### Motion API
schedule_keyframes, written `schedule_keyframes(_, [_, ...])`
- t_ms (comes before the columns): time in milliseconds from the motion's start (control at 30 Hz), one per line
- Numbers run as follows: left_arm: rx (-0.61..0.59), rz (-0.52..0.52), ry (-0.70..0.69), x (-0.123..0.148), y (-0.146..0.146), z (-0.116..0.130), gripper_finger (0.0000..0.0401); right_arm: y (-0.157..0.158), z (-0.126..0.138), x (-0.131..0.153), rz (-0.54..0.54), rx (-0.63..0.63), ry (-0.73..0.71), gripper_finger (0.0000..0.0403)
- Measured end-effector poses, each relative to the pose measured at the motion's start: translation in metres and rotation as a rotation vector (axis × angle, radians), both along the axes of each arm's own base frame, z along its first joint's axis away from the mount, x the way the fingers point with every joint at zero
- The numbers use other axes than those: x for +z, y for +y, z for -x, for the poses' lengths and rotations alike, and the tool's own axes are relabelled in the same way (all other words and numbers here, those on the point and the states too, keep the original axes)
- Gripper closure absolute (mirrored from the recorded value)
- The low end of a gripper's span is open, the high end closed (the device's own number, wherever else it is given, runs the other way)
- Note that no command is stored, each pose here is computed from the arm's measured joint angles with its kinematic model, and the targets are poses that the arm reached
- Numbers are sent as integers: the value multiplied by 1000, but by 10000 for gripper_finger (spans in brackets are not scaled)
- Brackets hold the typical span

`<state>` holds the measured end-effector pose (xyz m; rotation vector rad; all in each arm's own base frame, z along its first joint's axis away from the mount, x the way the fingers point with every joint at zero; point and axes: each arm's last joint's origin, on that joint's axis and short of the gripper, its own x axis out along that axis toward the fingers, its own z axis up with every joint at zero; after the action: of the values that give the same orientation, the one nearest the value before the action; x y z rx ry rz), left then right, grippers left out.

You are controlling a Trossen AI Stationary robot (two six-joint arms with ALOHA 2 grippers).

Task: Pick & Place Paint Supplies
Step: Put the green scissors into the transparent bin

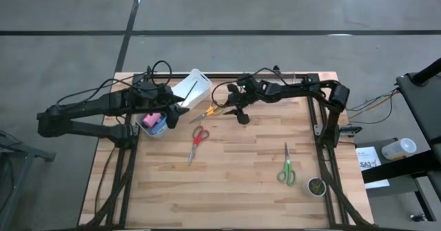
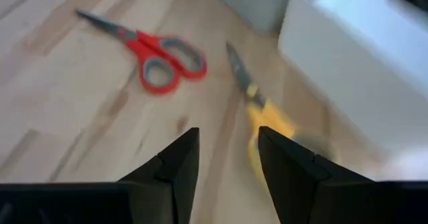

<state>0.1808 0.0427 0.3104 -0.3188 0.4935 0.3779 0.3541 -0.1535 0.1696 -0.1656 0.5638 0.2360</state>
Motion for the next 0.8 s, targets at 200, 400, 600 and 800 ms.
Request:
schedule_keyframes(200, [0, 0, 0, 0, 0, 0, 130, 42, 14, 25, 70, -268, 105, 255])
schedule_keyframes(400, [0, 0, 0, 0, 0, 0, 130, 82, 48, 53, -99, -572, 197, 255])
schedule_keyframes(600, [0, 0, 1, 0, 0, 0, 130, 95, 90, 67, -306, -767, 301, 255])
schedule_keyframes(800, [0, 0, 0, 0, 0, 0, 130, 128, 126, 72, -446, -907, 398, 255])
